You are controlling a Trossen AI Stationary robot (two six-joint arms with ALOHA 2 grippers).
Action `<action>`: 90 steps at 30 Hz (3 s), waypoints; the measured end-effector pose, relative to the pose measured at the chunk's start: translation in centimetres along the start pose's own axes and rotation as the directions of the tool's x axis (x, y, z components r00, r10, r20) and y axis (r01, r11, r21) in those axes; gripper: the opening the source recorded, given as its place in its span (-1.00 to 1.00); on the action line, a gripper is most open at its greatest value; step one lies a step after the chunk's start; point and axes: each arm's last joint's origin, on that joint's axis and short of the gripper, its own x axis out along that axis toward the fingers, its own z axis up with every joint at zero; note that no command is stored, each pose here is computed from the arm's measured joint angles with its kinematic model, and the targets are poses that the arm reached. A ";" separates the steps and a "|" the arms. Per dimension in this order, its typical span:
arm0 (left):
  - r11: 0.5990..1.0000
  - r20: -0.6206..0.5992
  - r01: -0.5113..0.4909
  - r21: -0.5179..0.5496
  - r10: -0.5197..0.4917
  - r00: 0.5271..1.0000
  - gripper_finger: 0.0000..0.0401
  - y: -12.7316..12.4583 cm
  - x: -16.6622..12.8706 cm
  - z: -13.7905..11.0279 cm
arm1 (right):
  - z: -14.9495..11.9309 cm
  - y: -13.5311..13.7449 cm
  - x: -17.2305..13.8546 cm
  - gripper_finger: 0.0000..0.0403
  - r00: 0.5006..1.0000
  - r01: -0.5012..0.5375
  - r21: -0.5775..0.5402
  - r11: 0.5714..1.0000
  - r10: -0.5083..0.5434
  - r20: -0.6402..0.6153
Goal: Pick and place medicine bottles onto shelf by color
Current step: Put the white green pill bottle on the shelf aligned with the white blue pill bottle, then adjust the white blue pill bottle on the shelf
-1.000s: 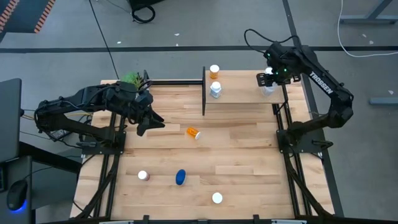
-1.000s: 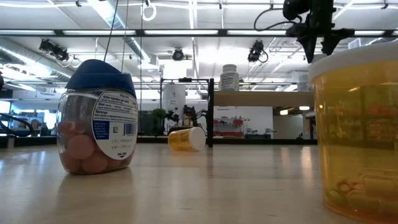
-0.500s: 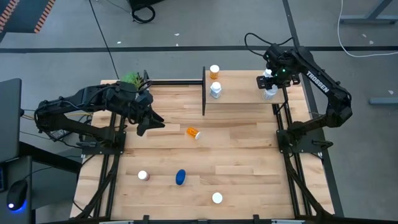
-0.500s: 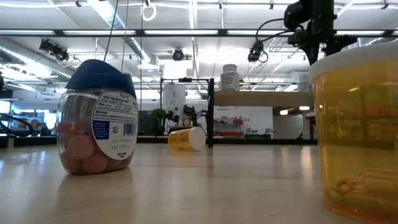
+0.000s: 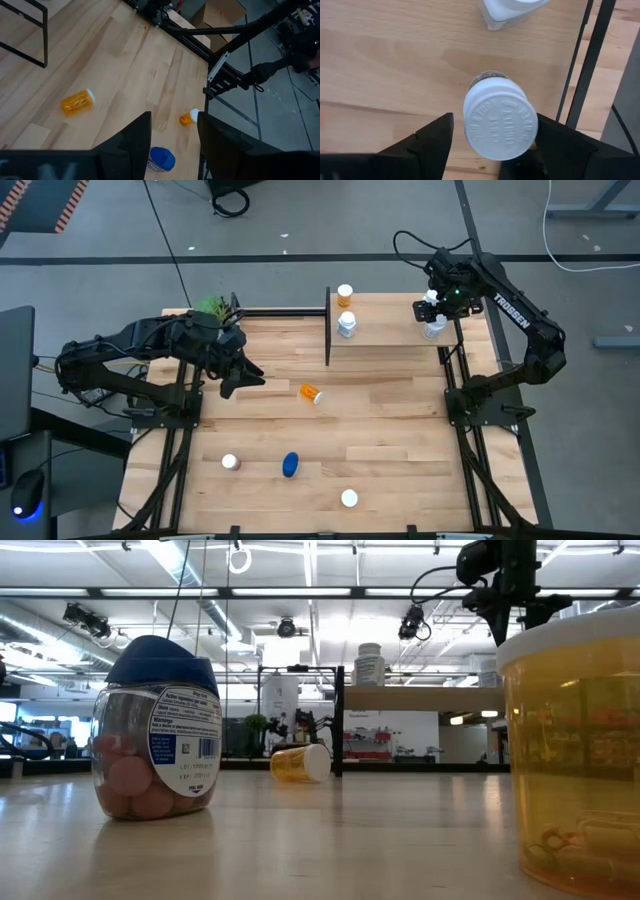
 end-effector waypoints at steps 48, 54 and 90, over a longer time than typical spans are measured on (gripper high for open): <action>1.000 0.019 0.009 -0.016 -0.009 1.000 -0.17 -0.1 0.0 0.2 | 6.3 -0.2 -0.2 0.31 0.984 0.060 0.011 0.998 -0.061 0.169; 0.998 0.126 0.029 0.061 -0.036 0.991 -0.17 -0.1 -0.2 1.4 | 6.3 -0.3 -0.1 0.27 0.985 0.051 0.097 0.994 -0.066 0.159; 0.960 0.269 -0.076 0.271 0.001 0.963 -0.17 1.9 -1.2 3.6 | 6.2 0.7 0.3 0.28 0.984 0.022 0.344 0.939 -0.082 0.160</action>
